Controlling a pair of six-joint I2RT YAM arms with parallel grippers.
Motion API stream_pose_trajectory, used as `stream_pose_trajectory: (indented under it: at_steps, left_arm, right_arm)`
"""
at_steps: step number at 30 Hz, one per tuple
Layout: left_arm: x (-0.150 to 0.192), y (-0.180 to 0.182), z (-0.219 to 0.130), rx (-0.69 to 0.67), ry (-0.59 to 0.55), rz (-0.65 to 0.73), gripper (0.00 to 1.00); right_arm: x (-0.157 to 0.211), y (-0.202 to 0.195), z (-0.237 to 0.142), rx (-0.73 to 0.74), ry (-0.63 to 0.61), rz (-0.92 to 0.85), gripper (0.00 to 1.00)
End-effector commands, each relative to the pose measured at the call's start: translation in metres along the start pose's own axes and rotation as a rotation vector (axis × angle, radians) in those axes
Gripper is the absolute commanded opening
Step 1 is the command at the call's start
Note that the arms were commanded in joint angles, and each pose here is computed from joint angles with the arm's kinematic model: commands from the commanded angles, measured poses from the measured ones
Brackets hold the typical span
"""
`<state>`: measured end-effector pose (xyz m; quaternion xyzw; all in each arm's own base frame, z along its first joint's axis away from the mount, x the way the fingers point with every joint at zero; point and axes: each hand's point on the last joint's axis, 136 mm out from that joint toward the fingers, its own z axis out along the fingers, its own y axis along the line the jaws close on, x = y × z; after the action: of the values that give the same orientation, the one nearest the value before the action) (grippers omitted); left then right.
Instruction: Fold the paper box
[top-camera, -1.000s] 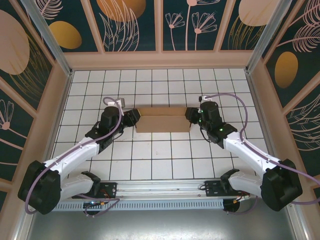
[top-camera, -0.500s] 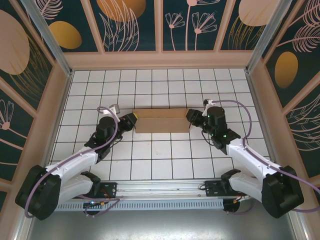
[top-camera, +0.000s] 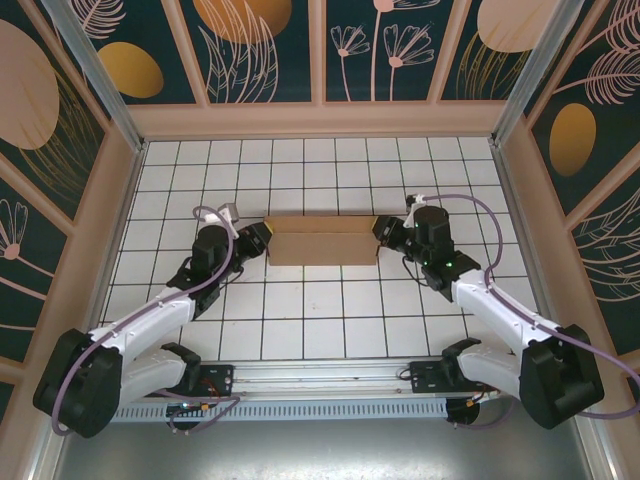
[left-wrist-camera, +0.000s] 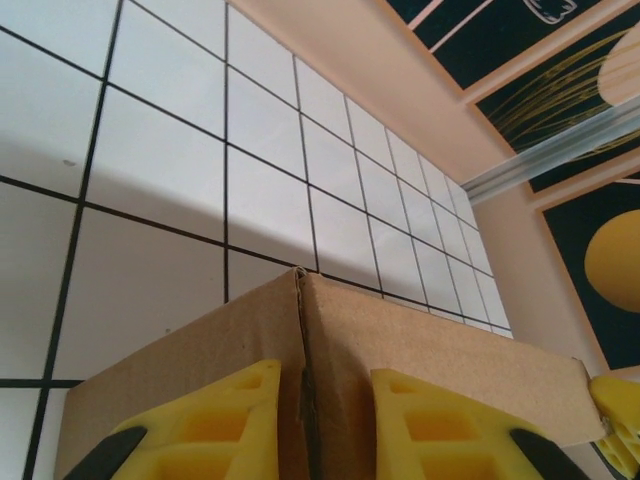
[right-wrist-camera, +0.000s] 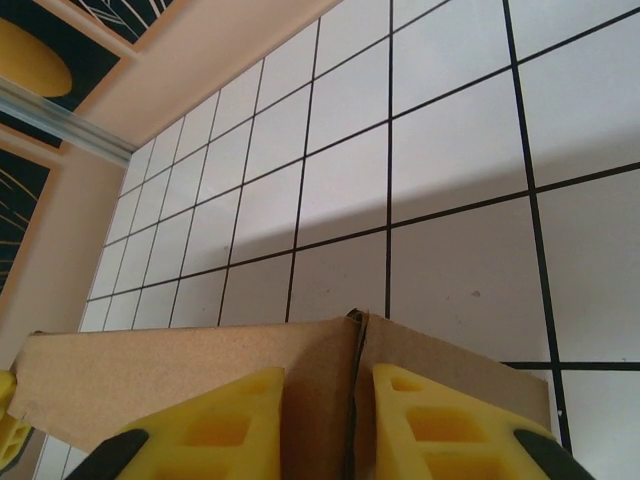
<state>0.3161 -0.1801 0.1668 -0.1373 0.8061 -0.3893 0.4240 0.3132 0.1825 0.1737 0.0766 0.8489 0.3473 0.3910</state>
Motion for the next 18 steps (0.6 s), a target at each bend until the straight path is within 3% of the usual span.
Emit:
stream_pose_trajectory:
  at_steps: [1, 5, 9, 18]
  left_arm:
    - [0.012, -0.014, -0.002, -0.004, 0.102, -0.014, 0.11]
    - [-0.022, -0.036, 0.005, 0.009, 0.013, 0.041, 0.10]
    - [-0.047, -0.036, 0.022, -0.008, -0.032, 0.050, 0.11]
    - [-0.104, -0.053, 0.054, 0.085, -0.202, 0.160, 0.11]
  right_arm:
    - [0.032, 0.034, -0.001, -0.103, 0.194, -0.010, 0.23]
    - [-0.007, 0.060, 0.002, -0.136, 0.111, -0.046, 0.23]
    - [-0.043, 0.074, 0.013, -0.164, 0.046, -0.046, 0.23]
    - [-0.098, 0.083, 0.049, -0.257, -0.093, -0.133, 0.26]
